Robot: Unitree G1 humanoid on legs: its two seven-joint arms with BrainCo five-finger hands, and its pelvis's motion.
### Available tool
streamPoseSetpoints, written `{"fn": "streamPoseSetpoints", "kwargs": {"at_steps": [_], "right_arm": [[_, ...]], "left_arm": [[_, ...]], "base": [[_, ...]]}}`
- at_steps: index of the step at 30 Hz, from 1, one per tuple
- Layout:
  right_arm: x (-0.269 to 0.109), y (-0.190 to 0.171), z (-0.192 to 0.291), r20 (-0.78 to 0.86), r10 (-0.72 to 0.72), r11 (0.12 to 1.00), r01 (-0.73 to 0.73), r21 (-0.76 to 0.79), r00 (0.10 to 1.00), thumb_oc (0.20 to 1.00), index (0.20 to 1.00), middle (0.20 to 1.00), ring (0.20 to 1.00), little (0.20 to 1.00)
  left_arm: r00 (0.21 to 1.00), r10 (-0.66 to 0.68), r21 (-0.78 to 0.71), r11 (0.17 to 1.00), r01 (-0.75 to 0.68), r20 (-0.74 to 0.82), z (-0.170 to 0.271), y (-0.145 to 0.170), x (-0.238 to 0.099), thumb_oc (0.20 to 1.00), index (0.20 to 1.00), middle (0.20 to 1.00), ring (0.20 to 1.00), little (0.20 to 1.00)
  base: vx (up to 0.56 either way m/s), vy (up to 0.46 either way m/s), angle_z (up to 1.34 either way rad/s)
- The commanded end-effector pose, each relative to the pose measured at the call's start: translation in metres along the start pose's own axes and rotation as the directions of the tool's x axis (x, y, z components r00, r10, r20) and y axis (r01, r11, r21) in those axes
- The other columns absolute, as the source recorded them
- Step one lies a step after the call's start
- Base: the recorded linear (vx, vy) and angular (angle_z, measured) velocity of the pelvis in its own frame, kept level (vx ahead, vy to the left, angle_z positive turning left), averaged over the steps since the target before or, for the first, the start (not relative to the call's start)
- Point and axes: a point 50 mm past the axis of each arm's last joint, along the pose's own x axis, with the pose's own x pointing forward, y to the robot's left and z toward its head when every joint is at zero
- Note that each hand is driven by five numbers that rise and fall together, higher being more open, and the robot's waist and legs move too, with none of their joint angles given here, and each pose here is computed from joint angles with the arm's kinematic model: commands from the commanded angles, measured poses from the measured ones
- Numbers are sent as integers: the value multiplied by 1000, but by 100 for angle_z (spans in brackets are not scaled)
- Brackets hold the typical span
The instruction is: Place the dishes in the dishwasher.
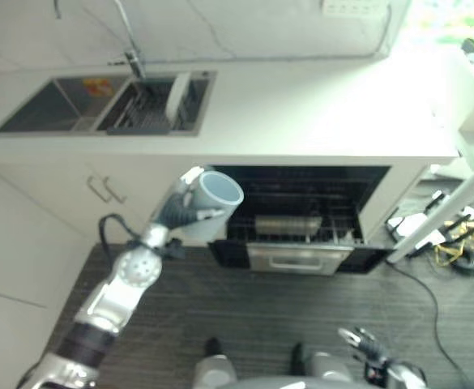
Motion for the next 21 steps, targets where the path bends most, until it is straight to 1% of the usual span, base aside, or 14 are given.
{"fn": "streamPoseSetpoints", "kwargs": {"at_steps": [1,7,8,9,12,13,14,15,16,18,20,21], "right_arm": [[5,2,32,133,-5,1000,3,17,991,1000,1000,1000,1000,1000],[2,6,40,222,19,1000,-23,13,975,1000,1000,1000,1000,1000],[-1,19,51,288,65,997,-71,11,955,1000,1000,1000,1000,1000],[-2,22,53,299,75,997,-82,11,951,1000,1000,1000,1000,1000],[-8,32,63,367,135,990,-141,-10,920,1000,1000,1000,1000,1000],[-14,39,72,423,174,983,-185,-17,889,1000,1000,1000,1000,1000],[-17,42,76,441,198,977,-212,-18,875,1000,1000,1000,1000,1000],[-29,51,92,532,246,964,-263,-45,810,1000,1000,1000,1000,1000],[-42,57,107,611,277,955,-285,-87,742,1000,1000,1000,1000,1000],[-62,58,127,707,300,941,-321,-109,640,1000,1000,1000,1000,1000],[-73,59,138,752,303,938,-323,-127,585,1000,1000,1000,1000,1000],[-83,59,148,792,300,937,-318,-142,531,1000,1000,1000,1000,1000]], "left_arm": [[986,97,36,994,-103,133,24,28,21,200,200,200,200,200],[986,102,23,994,-106,130,21,29,16,200,200,200,200,200],[986,116,13,993,-119,120,18,29,11,200,200,200,200,200],[986,124,4,992,-125,114,17,29,10,200,200,200,200,200],[987,144,-82,987,-138,73,9,26,6,200,200,200,200,200],[986,160,-171,974,-152,39,4,22,2,200,200,200,200,200],[985,169,-197,967,-160,25,2,19,2,200,200,200,200,200],[982,187,-311,932,-187,-30,-5,11,0,200,200,200,200,200],[977,199,-375,903,-211,-71,-10,0,-2,200,200,200,200,200],[969,214,-492,835,-248,-126,-17,-9,-6,200,200,200,200,200],[964,221,-542,797,-267,-150,-20,-15,-8,200,200,200,200,200],[957,237,-581,760,-289,-166,-21,-18,-10,200,200,200,200,200]], "base": [[207,53,-12],[94,90,-17],[85,54,2],[97,60,-23],[26,-12,-42],[14,-35,-19],[11,-66,-11],[-5,-74,-20],[-14,-77,-40],[-17,-49,-42],[-5,-20,-11],[-6,-5,-12]]}}
